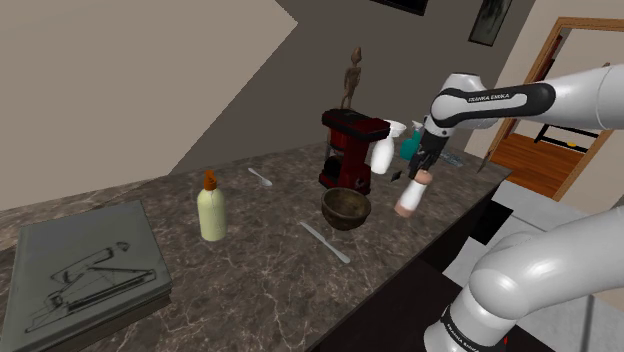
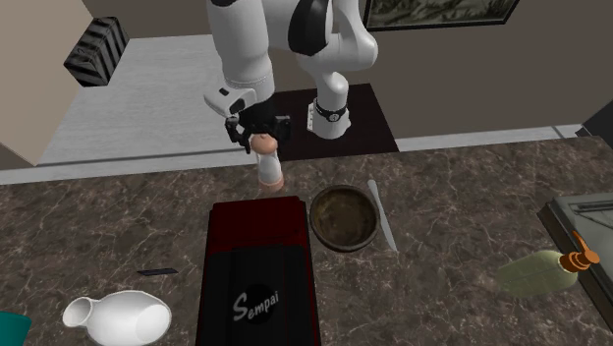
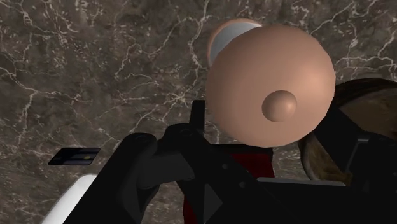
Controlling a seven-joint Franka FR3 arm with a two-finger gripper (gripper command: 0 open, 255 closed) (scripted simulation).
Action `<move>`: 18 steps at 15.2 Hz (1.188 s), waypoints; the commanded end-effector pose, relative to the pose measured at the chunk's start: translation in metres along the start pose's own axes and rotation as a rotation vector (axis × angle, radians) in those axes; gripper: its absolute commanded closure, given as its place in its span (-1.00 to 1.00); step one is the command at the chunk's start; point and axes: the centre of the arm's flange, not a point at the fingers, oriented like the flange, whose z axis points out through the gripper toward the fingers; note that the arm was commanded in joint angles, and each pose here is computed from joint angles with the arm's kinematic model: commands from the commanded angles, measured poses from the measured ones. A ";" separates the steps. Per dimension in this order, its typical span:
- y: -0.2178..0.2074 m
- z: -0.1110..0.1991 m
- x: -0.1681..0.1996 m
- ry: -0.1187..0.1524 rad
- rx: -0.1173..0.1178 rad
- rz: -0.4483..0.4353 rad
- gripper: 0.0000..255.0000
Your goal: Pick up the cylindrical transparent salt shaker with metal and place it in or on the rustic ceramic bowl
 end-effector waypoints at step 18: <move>-0.001 -0.100 0.007 0.000 0.000 0.000 1.00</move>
